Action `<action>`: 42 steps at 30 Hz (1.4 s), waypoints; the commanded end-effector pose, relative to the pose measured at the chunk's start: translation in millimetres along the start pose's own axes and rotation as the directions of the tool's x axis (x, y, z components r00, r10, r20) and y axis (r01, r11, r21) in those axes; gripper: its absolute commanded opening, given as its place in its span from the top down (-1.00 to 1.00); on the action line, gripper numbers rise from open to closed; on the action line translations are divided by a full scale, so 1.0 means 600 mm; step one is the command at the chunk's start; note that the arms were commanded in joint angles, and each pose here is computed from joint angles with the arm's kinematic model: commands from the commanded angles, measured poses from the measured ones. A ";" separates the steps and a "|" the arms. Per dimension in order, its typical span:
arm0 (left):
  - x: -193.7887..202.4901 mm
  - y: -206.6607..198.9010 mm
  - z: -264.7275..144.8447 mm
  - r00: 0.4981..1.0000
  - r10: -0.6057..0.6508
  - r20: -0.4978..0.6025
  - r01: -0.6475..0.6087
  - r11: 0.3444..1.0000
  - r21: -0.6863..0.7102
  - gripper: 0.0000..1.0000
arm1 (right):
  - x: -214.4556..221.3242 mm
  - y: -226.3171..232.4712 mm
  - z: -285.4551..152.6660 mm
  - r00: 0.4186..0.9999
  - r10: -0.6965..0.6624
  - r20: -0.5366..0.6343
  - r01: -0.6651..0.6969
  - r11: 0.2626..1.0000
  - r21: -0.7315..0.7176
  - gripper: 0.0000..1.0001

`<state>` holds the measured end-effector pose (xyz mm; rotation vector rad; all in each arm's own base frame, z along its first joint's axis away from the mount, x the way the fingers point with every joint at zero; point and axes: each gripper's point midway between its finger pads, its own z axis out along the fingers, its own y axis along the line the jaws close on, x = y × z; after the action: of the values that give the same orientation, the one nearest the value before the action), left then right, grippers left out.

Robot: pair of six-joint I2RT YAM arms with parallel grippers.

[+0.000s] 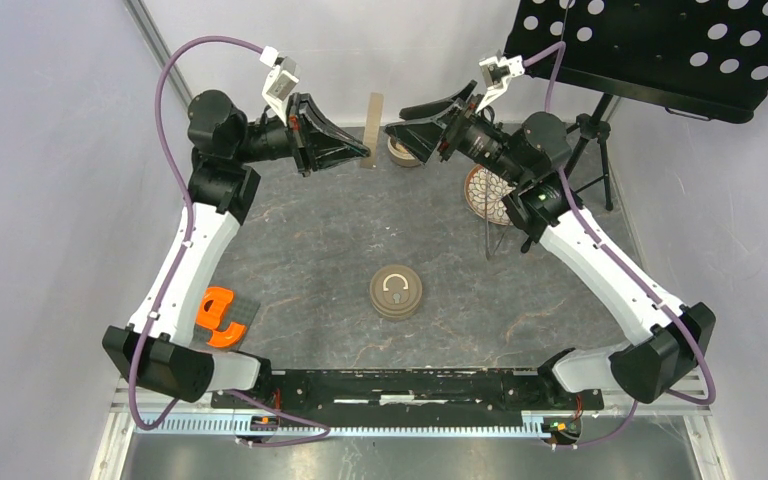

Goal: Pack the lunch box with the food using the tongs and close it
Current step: Pick up the box lid from the center of the board.

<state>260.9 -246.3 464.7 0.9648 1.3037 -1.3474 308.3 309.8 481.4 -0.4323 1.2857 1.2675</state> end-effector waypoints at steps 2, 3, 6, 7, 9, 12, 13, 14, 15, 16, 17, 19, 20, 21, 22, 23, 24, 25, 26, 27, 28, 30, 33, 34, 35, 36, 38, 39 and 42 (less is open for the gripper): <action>-0.020 -0.031 -0.002 0.992 0.124 0.019 -0.124 0.992 0.017 0.96 | -0.027 0.006 0.015 0.999 -0.008 0.041 0.007 1.000 0.023 -0.43; -0.019 -0.033 -0.002 0.992 0.125 0.018 -0.126 0.992 0.020 0.95 | -0.022 0.005 0.016 0.999 -0.009 0.035 0.008 1.000 0.026 -0.40; -0.021 -0.037 -0.001 0.991 0.131 0.017 -0.131 0.991 0.030 0.95 | -0.011 0.001 0.018 1.000 0.000 0.021 -0.001 0.999 0.034 -0.37; -0.021 -0.040 0.000 0.991 0.132 0.016 -0.133 0.991 0.036 0.96 | -0.011 0.001 0.018 1.000 0.005 0.023 -0.006 0.999 0.037 -0.37; -0.020 -0.040 0.001 0.992 0.126 0.016 -0.126 0.991 0.036 0.96 | -0.013 0.002 0.021 1.000 0.005 0.024 -0.006 0.999 0.031 -0.37; -0.020 -0.043 0.005 0.992 0.124 0.020 -0.124 0.992 0.037 0.96 | -0.012 0.009 0.024 1.000 0.007 0.020 -0.007 1.000 0.015 -0.37; -0.020 -0.042 0.006 0.992 0.125 0.022 -0.126 0.992 0.032 0.96 | -0.009 0.013 0.025 1.000 0.008 0.016 -0.008 1.000 0.006 -0.38; -0.021 -0.041 0.006 0.992 0.127 0.025 -0.127 0.992 0.026 0.96 | -0.008 0.017 0.026 1.000 0.007 0.015 -0.007 1.000 -0.002 -0.38; -0.023 -0.040 0.006 0.991 0.130 0.029 -0.130 0.991 0.020 0.95 | -0.005 0.020 0.026 1.000 0.008 0.010 -0.008 1.000 -0.006 -0.38; -0.025 -0.038 0.007 0.991 0.131 0.033 -0.131 0.991 0.011 0.96 | -0.001 0.021 0.027 1.000 0.007 0.006 -0.007 1.000 -0.006 -0.38; -0.026 -0.037 0.007 0.991 0.132 0.035 -0.132 0.991 0.008 0.96 | 0.001 0.019 0.028 1.000 0.007 0.003 -0.007 1.000 0.003 -0.36; -0.031 -0.037 0.006 0.990 0.134 0.045 -0.134 0.991 -0.005 0.96 | 0.004 0.002 0.029 1.000 0.003 -0.007 -0.002 0.999 0.054 -0.29; -0.034 -0.035 0.006 0.990 0.133 0.054 -0.132 0.991 -0.017 0.96 | 0.007 -0.015 0.027 1.000 -0.004 -0.019 0.006 0.995 0.099 -0.23; -0.037 -0.034 0.006 0.989 0.131 0.062 -0.129 0.991 -0.027 0.95 | 0.006 -0.031 0.024 1.000 -0.004 -0.020 0.007 0.990 0.141 -0.16; -0.040 -0.033 0.005 0.989 0.131 0.072 -0.129 0.991 -0.034 0.95 | 0.007 -0.050 0.018 1.000 0.006 -0.021 -0.002 0.984 0.179 -0.10; -0.044 -0.032 0.004 0.988 0.131 0.086 -0.127 0.991 -0.047 0.96 | 0.006 -0.064 0.011 1.000 0.026 -0.018 -0.022 0.978 0.206 -0.06; -0.047 -0.029 0.003 0.987 0.122 0.100 -0.117 0.992 -0.056 0.95 | 0.005 -0.084 0.003 0.999 0.045 -0.012 -0.041 0.970 0.240 0.00; -0.053 -0.029 0.001 0.985 0.127 0.117 -0.120 0.991 -0.064 0.96 | 0.002 -0.100 -0.005 0.998 0.063 -0.003 -0.060 0.961 0.268 0.04; -0.056 -0.027 -0.001 0.984 0.122 0.129 -0.114 0.991 -0.073 0.96 | 0.000 -0.110 -0.011 0.998 0.070 0.003 -0.068 0.955 0.288 0.07; -0.059 -0.025 -0.002 0.983 0.122 0.139 -0.111 0.991 -0.080 0.96 | -0.005 -0.117 -0.015 0.998 0.068 0.012 -0.068 0.952 0.299 0.10; -0.061 -0.023 -0.002 0.982 0.121 0.149 -0.108 0.990 -0.088 0.96 | -0.009 -0.119 -0.015 0.998 0.065 0.018 -0.067 0.951 0.301 0.11; -0.066 -0.021 -0.002 0.979 0.125 0.163 -0.110 0.989 -0.097 0.95 | -0.019 -0.118 -0.015 0.997 0.063 0.035 -0.070 0.954 0.290 0.08; -0.074 -0.011 -0.002 0.974 0.124 0.190 -0.102 0.987 -0.122 0.95 | -0.040 -0.095 -0.009 0.994 0.084 0.073 -0.097 0.972 0.212 -0.17; -0.077 -0.008 -0.002 0.972 0.126 0.200 -0.101 0.986 -0.132 0.96 | -0.042 -0.083 -0.006 0.992 0.099 0.078 -0.112 0.978 0.175 -0.25; -0.081 -0.003 -0.002 0.969 0.130 0.213 -0.100 0.984 -0.144 0.95 | -0.047 -0.068 -0.004 0.990 0.112 0.086 -0.123 0.983 0.134 -0.32; -0.088 -0.001 -0.003 0.965 0.135 0.226 -0.102 0.983 -0.152 0.95 | -0.047 -0.059 -0.003 0.987 0.132 0.089 -0.141 0.984 0.106 -0.36; -0.099 0.008 -0.002 0.959 0.127 0.254 -0.084 0.981 -0.173 0.95 | -0.044 -0.049 0.001 0.980 0.174 0.097 -0.181 0.981 0.073 -0.45; -0.105 0.011 -0.002 0.956 0.118 0.270 -0.071 0.981 -0.179 0.95 | -0.044 -0.048 0.004 0.975 0.195 0.102 -0.202 0.977 0.064 -0.45; -0.130 0.023 -0.001 0.940 0.102 0.325 -0.036 0.978 -0.203 0.96 | -0.047 -0.052 0.016 0.950 0.287 0.120 -0.295 0.954 0.055 -0.46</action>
<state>282.5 -242.5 501.7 0.7283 1.1882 -1.2388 351.0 287.0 478.1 -0.1684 1.3822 1.3142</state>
